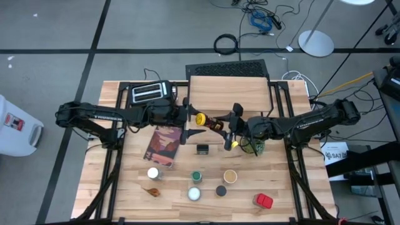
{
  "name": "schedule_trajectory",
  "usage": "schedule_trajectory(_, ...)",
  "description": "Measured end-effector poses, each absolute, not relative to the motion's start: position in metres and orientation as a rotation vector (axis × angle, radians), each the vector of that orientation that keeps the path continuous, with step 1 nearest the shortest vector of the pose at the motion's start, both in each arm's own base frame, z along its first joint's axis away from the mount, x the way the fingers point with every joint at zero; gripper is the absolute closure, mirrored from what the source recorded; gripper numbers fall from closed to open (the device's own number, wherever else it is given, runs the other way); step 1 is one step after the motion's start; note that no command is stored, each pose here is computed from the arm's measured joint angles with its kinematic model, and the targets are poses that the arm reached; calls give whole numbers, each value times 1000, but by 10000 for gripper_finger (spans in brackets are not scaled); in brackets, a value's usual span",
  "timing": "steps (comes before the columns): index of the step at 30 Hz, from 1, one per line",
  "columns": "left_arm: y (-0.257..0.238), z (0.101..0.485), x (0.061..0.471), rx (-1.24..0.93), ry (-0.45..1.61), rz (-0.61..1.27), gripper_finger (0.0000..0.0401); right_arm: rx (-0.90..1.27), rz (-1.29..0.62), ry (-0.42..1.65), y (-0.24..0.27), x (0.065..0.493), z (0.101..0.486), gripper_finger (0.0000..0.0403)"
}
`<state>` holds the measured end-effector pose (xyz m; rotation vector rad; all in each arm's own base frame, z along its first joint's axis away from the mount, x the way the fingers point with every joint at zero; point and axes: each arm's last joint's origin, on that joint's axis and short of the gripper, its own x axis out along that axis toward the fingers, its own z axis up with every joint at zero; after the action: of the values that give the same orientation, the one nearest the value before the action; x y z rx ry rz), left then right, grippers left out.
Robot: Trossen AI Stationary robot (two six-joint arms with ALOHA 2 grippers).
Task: Shelf spices
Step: Put the yellow seasoning bottle on the shelf
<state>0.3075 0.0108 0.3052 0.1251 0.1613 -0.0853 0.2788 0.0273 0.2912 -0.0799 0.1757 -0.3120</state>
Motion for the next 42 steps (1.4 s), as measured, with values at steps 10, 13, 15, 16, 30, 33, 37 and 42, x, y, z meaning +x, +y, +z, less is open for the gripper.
schedule_trajectory(10, 8, 308, 308, 125, 135, -93, 132, -78, -312, 163, 28, 279, 292, 221)
schedule_trajectory(13, 8, 309, 308, 124, 124, -93, 150, -77, -298, 161, 28, 279, 293, 221)
schedule_trajectory(15, 8, 309, 309, 126, 118, -92, 163, -82, -296, 159, 28, 279, 293, 221)
schedule_trajectory(16, 8, 309, 309, 127, 116, -91, 168, -82, -295, 158, 28, 279, 293, 221)
schedule_trajectory(30, 8, 308, 315, 132, 77, -95, 193, -100, -266, 138, 26, 280, 295, 219)
schedule_trajectory(33, 8, 306, 316, 130, 80, -97, 193, -98, -263, 140, 26, 280, 295, 219)
schedule_trajectory(37, 8, 305, 316, 127, 87, -99, 189, -82, -258, 157, 26, 280, 293, 223)
schedule_trajectory(42, 8, 303, 316, 123, 106, -101, 187, -80, -254, 187, 26, 279, 290, 223)
